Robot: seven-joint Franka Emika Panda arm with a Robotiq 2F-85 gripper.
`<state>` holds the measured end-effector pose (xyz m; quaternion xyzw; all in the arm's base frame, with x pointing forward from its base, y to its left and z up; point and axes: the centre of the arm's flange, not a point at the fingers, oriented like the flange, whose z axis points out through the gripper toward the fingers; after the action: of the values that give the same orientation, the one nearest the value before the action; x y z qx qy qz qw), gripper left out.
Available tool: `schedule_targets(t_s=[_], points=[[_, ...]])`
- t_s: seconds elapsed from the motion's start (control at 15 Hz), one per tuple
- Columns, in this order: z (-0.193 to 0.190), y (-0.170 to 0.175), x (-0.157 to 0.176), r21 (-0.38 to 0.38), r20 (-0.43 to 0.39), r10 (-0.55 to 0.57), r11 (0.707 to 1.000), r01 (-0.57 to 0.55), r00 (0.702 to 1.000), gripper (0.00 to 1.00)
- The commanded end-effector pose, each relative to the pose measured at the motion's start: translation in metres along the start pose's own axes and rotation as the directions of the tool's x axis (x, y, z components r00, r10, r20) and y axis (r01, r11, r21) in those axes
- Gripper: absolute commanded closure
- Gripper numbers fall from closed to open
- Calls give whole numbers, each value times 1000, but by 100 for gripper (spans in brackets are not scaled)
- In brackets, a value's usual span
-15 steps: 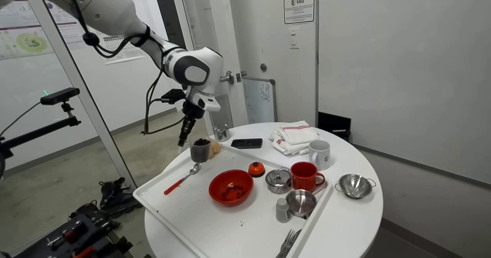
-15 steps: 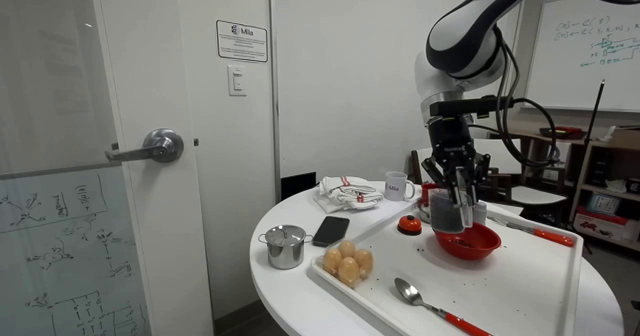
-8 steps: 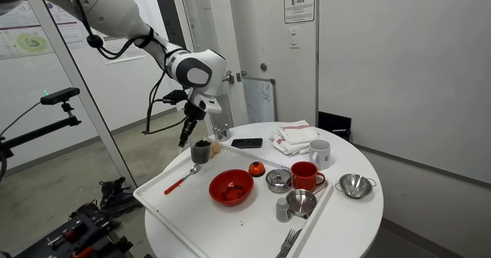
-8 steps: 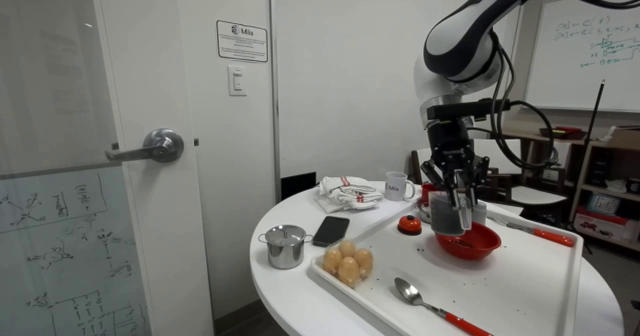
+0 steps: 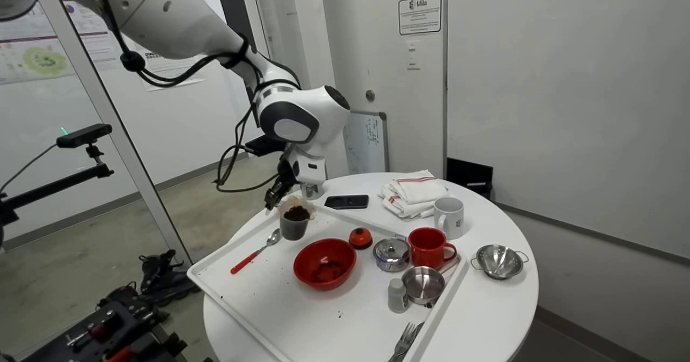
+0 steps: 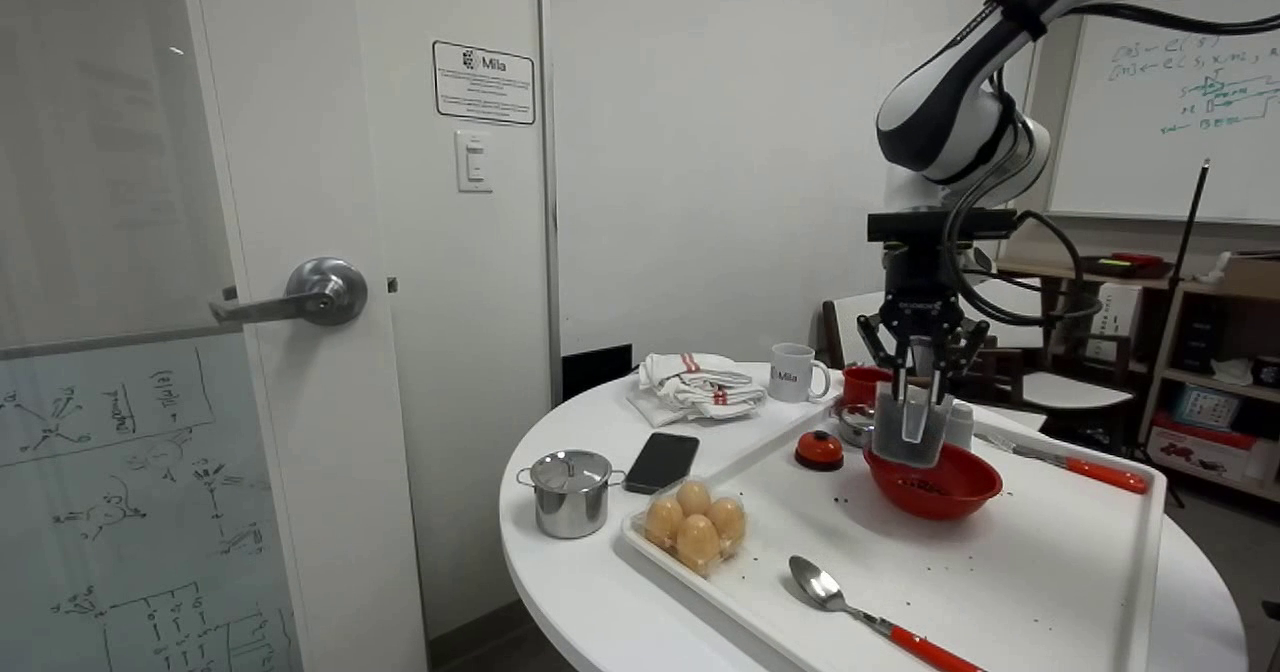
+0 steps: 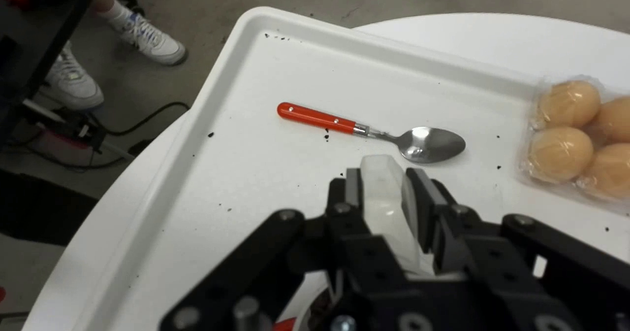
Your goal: Pour some of the contents of the mug into the bowl
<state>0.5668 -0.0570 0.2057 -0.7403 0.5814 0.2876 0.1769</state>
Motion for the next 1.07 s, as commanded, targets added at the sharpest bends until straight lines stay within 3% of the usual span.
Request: schedule_targets(t_s=[0.0,0.2,0.53,1.0], points=[[-12,32,14,143,114,74,986,-91,991,91],[-14,39,25,252,233,92,956,-151,968,91],[-12,50,39,425,399,39,878,-222,916,91],[-13,90,63,590,519,-135,771,-239,844,91]])
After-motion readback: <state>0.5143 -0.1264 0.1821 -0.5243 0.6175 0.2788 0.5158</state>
